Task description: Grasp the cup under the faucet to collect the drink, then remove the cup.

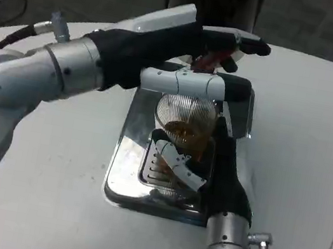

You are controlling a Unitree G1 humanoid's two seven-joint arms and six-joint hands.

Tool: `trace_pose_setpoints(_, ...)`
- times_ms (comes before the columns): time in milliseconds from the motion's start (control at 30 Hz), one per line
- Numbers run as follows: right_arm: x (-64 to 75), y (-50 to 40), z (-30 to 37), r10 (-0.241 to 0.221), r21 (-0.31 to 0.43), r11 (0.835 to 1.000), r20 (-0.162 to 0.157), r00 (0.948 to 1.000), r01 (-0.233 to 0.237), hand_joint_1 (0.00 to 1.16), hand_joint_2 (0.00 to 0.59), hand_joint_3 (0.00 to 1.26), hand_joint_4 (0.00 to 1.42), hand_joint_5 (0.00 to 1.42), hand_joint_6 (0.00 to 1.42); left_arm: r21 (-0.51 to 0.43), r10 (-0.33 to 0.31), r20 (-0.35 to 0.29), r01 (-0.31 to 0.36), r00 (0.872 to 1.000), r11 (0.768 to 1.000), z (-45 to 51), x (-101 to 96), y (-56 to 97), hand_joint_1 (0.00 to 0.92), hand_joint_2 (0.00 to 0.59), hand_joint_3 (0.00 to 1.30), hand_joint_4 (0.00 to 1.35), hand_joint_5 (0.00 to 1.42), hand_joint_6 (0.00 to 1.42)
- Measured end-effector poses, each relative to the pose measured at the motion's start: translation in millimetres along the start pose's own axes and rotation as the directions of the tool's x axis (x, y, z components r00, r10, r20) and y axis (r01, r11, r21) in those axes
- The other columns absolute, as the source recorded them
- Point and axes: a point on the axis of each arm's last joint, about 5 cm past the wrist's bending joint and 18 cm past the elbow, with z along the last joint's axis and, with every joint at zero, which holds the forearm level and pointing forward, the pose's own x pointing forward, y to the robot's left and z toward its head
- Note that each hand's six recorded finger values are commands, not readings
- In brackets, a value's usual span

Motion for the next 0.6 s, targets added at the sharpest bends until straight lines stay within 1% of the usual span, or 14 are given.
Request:
trace_pose_setpoints(167,0.5,3.4,-3.5,-0.041,-0.012,0.999,-0.001,0.9992,0.041,0.7,0.239,0.17,0.28,0.32,0.08,-0.001,0.013,-0.001,-0.013,1.0,1.0,-0.4,-2.9,2.5,0.0,0.0,0.19,0.13,0.26,0.09)
trace_pose_setpoints(200,0.3,4.4,-4.8,-0.048,-0.014,0.999,-0.001,0.9988,0.048,0.7,0.239,0.17,0.3,0.33,0.08,-0.007,0.022,0.0,-0.022,1.0,1.0,-0.9,-4.3,3.4,0.0,0.0,0.19,0.13,0.26,0.1)
trace_pose_setpoints(233,0.2,4.7,-5.1,-0.052,-0.014,0.999,-0.001,0.9987,0.052,0.71,0.241,0.19,0.32,0.34,0.09,-0.01,0.026,0.0,-0.026,1.0,1.0,-1.2,-5.0,3.8,0.0,0.0,0.19,0.13,0.26,0.1)
trace_pose_setpoints(333,0.6,5.5,-6.2,-0.08,-0.016,0.997,0.001,0.9968,0.08,0.72,0.245,0.23,0.37,0.39,0.11,-0.037,0.047,0.012,-0.047,0.999,0.998,-3.1,-8.5,4.7,0.0,0.0,0.19,0.13,0.28,0.11)
trace_pose_setpoints(400,0.6,6.1,-7.4,-0.097,-0.019,0.995,-0.002,0.9952,0.097,0.72,0.244,0.26,0.39,0.41,0.12,-0.079,0.091,0.018,-0.089,0.996,0.993,-7.2,-13.2,2.7,0.0,0.0,0.18,0.13,0.29,0.12)
trace_pose_setpoints(433,0.8,6.0,-7.3,-0.1,-0.019,0.995,-0.001,0.995,0.1,0.72,0.246,0.27,0.4,0.43,0.12,-0.086,0.099,0.02,-0.097,0.995,0.992,-7.7,-13.8,2.4,0.0,0.0,0.18,0.13,0.3,0.13)
trace_pose_setpoints(467,0.8,6.3,-7.4,-0.105,-0.02,0.994,0.0,0.9945,0.105,0.73,0.254,0.28,0.41,0.44,0.14,-0.097,0.127,0.026,-0.124,0.992,0.988,-8.6,-15.0,1.7,0.0,0.0,0.18,0.13,0.31,0.14)
trace_pose_setpoints(500,0.8,6.4,-7.3,-0.106,-0.021,0.994,0.0,0.9943,0.106,0.73,0.256,0.29,0.42,0.45,0.14,-0.098,0.139,0.03,-0.135,0.99,0.986,-8.7,-15.5,1.8,0.0,0.0,0.18,0.14,0.32,0.15)
trace_pose_setpoints(533,0.8,6.4,-7.4,-0.111,-0.021,0.994,0.0,0.9938,0.111,0.73,0.256,0.29,0.43,0.46,0.14,-0.108,0.172,0.046,-0.166,0.984,0.98,-8.7,-16.3,2.2,0.0,0.0,0.17,0.15,0.33,0.16)
trace_pose_setpoints(600,0.8,6.3,-7.6,-0.114,-0.021,0.993,-0.001,0.9934,0.114,0.73,0.256,0.31,0.45,0.47,0.15,-0.118,0.212,0.069,-0.203,0.975,0.972,-8.1,-17.1,2.9,0.0,0.0,0.17,0.16,0.35,0.17)
